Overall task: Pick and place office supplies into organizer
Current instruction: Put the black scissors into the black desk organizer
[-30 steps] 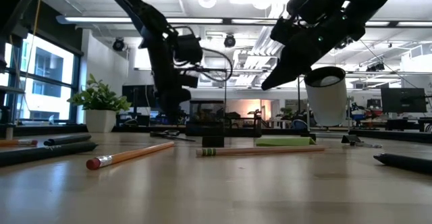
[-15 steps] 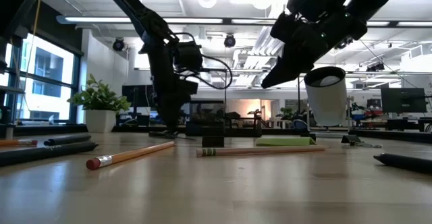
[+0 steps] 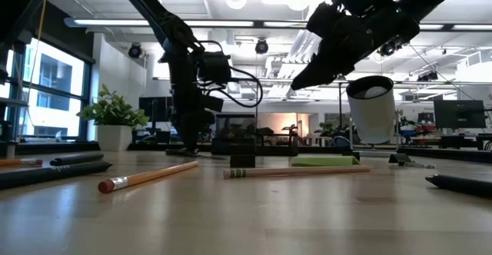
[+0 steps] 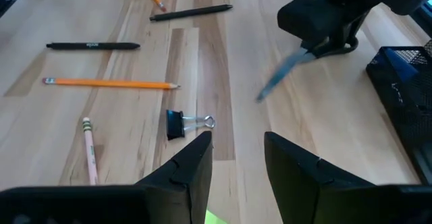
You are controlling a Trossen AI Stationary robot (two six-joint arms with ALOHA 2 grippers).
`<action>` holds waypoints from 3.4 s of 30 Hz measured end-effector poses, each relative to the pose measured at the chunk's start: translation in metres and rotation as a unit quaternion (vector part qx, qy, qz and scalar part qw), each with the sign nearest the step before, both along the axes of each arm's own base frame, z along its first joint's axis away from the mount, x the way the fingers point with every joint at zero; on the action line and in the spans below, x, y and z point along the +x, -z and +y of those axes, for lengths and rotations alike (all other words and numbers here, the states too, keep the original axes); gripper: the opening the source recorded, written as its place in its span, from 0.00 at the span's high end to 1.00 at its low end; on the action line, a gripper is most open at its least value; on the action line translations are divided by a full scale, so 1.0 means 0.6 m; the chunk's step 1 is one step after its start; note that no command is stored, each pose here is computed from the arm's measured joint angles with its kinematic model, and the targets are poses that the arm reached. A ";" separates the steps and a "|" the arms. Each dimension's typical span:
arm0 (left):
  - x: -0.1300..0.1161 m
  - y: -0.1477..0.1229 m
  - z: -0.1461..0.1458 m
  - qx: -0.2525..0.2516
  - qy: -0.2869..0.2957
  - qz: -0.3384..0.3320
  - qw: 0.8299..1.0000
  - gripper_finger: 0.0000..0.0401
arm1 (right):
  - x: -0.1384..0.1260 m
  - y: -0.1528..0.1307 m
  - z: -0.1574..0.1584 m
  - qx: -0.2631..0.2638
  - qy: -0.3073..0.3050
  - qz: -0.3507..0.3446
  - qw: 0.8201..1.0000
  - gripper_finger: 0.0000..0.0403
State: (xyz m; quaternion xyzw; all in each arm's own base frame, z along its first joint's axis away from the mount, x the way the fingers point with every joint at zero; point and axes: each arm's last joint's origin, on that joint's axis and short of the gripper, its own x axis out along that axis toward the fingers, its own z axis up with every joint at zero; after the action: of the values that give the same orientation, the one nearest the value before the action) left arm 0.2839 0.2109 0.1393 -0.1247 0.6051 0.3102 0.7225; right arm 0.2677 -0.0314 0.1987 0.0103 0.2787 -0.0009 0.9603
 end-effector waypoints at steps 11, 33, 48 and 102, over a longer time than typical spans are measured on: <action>-0.001 0.002 -0.007 -0.049 0.006 -0.014 0.999 0.98 | 0.000 0.000 0.000 -0.009 -0.006 0.001 1.000 0.68; -0.022 -0.200 -0.113 0.054 0.073 -0.143 0.986 1.00 | -0.018 0.020 -0.018 -0.016 0.030 0.080 0.996 0.68; -0.031 -0.138 -0.062 0.007 -0.006 -0.075 0.997 0.76 | 0.000 -0.001 -0.007 -0.009 0.017 -0.001 1.000 0.68; -0.022 -0.001 -0.030 -0.047 -0.003 -0.056 0.997 0.87 | 0.003 -0.004 0.004 -0.005 -0.011 -0.016 1.000 0.68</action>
State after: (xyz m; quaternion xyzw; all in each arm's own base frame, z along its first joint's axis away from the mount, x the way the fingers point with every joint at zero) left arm 0.2707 0.1927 0.1397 -0.1779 0.5774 0.2762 0.7474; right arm 0.2696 -0.0293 0.2014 0.0028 0.2630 0.0084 0.9648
